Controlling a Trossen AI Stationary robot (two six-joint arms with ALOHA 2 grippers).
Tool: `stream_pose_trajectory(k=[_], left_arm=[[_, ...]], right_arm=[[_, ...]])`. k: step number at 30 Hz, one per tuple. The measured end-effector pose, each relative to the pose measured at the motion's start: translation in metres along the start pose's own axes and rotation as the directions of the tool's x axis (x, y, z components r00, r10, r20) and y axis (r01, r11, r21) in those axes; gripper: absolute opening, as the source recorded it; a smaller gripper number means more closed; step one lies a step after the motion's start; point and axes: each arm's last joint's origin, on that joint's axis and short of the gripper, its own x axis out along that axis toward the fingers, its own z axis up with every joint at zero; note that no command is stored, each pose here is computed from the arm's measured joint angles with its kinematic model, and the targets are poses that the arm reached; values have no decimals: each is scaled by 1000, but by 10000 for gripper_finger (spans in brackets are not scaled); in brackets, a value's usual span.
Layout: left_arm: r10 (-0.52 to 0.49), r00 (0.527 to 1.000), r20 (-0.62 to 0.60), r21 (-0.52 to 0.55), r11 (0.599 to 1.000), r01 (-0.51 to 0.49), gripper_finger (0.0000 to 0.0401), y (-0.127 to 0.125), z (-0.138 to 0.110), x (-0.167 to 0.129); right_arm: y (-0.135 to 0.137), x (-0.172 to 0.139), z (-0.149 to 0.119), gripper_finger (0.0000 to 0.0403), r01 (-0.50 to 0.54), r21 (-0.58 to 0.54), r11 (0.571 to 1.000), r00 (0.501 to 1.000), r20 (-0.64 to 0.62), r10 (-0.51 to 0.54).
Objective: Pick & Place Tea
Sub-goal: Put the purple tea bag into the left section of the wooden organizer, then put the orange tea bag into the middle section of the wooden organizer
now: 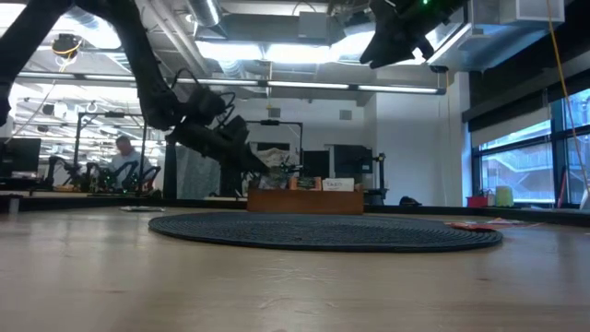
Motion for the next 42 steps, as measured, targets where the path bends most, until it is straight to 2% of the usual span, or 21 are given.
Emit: stream_pose_trajectory(k=[13, 28, 36, 39, 42], left_arm=[[-3, 1000, -11, 18, 1000, 4, 5, 0, -5, 3], [14, 1000, -1, -38, 999, -14, 18, 6, -3, -1], [13, 1000, 0, -70, 997, -13, 70, 8, -3, -2], [15, 1000, 8, -127, 992, -13, 95, 8, 0, -4], [16, 998, 57, -186, 982, -5, 110, 8, 13, -12]], right_arm=[[0, 0, 0, 172, -1, 1, 1000, 1000, 3, 1], [0, 0, -2, 172, 2, -13, 1000, 1000, -18, -2], [0, 0, -2, 172, 2, -15, 1000, 1000, -18, -2], [0, 0, -2, 172, 3, -18, 1000, 1000, -23, -3], [-1, 0, -5, 172, 6, -13, 1000, 999, -54, -7]])
